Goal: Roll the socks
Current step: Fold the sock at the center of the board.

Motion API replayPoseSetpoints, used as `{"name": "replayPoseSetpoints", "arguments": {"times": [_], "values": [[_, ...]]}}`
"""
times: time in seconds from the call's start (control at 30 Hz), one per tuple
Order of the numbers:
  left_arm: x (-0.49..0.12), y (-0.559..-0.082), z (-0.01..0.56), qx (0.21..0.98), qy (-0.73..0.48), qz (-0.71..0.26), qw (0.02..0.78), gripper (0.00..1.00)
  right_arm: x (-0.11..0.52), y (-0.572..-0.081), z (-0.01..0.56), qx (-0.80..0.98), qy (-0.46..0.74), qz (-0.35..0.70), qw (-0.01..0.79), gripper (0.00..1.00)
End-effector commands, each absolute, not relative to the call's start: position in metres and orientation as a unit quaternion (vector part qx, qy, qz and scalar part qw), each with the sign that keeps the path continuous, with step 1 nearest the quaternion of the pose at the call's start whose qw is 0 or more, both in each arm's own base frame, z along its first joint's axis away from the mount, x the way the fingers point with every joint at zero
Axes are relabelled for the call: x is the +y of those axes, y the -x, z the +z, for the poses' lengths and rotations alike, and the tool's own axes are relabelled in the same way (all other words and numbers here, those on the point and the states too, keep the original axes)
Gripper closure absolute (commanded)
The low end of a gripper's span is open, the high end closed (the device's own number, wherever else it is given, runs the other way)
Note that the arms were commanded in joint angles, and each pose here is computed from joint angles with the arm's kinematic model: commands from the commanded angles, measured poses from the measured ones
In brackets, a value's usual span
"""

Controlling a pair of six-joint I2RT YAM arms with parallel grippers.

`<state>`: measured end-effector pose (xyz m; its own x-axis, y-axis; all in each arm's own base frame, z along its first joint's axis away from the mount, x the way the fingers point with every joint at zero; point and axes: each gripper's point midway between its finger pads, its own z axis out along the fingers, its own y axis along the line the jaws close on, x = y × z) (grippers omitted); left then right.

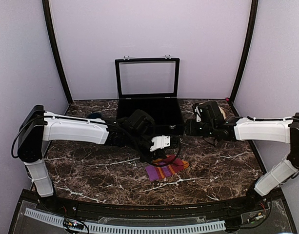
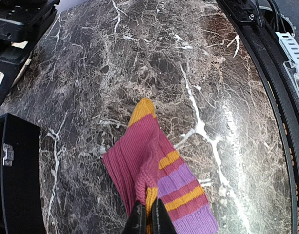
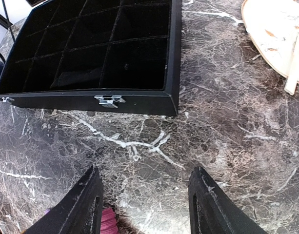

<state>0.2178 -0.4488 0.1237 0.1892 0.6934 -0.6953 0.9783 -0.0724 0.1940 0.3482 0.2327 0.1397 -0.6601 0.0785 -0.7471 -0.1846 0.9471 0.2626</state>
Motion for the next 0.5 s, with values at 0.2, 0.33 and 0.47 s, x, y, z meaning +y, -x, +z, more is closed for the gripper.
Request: {"name": "replayPoseSetpoints", "arguments": {"times": [0.2,0.33,0.47], "values": [[-0.433,-0.214,0.16,0.591,-0.669,-0.221,0.392,0.98,0.251,-0.342,0.155,0.888,0.038,0.182,0.421,0.44],[-0.429,-0.209,0.152,0.599,-0.669,-0.226,0.377,0.95,0.256,-0.338,0.155,0.888,0.041,0.183,0.419,0.44],[-0.424,-0.205,0.142,0.608,-0.668,-0.227,0.364,0.9,0.258,-0.334,0.154,0.888,0.043,0.187,0.417,0.44]]}}
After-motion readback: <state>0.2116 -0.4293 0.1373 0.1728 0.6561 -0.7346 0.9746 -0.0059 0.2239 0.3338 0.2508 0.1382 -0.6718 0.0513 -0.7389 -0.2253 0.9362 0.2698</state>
